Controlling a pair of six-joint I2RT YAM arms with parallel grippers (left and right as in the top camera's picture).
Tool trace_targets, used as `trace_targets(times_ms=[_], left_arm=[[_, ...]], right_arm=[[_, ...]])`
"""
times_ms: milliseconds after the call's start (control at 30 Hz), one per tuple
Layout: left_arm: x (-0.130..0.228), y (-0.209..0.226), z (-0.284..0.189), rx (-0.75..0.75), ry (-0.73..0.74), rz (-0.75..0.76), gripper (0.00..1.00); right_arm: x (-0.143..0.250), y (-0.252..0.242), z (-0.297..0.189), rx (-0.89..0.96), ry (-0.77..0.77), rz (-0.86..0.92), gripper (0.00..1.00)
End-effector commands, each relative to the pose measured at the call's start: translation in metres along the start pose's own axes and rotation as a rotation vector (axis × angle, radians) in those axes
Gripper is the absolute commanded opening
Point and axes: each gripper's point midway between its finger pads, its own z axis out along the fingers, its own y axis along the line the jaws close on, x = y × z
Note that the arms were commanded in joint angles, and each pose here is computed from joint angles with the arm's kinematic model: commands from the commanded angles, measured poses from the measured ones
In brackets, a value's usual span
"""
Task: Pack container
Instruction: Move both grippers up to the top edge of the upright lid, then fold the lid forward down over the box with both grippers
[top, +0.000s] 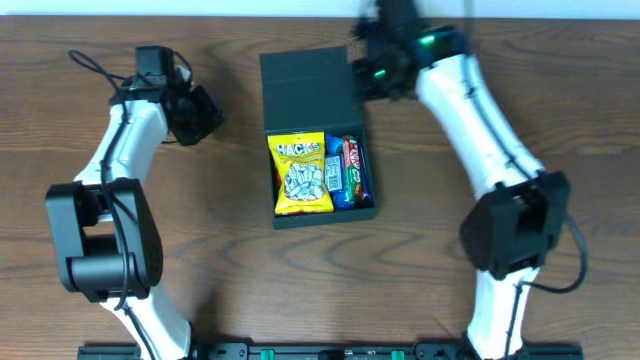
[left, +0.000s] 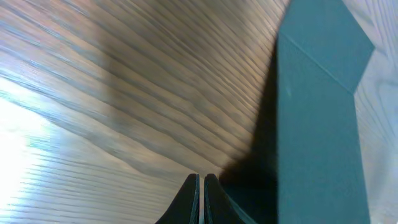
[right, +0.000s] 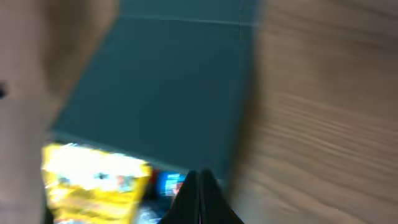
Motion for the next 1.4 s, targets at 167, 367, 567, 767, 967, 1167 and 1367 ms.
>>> trace_targets(times_ms=[167,367,567,767,967,1167,1367], left_arm=[[0.025,-0.011,0.055,-0.01,0.089,-0.156,0.06],[0.023,-0.023,0.083,0.107,0.141,-0.29,0.06],[0.019,-0.03,0.1,0.173,0.166,-0.387,0.06],[0.016,-0.042,0.11,0.227,0.202,-0.409,0.06],[0.005,-0.069,0.103,0.307,0.212,-0.328,0.06],[-0.015,-0.101,0.081,0.408,0.188,-0.184,0.06],[-0.031,-0.115,0.057,0.438,0.164,-0.068,0.06]], right_arm=[[0.037,-0.037,0.067,-0.199,0.196,0.214,0.01],[0.053,-0.039,0.104,-0.258,0.258,0.246,0.01],[0.051,-0.025,0.124,-0.386,0.253,0.249,0.01],[0.043,-0.012,0.132,-0.503,0.227,0.263,0.01],[0.027,0.004,0.124,-0.618,0.173,0.23,0.01],[0.01,0.018,0.109,-0.726,0.11,0.174,0.01],[-0.011,0.028,0.076,-0.727,0.014,0.035,0.01]])
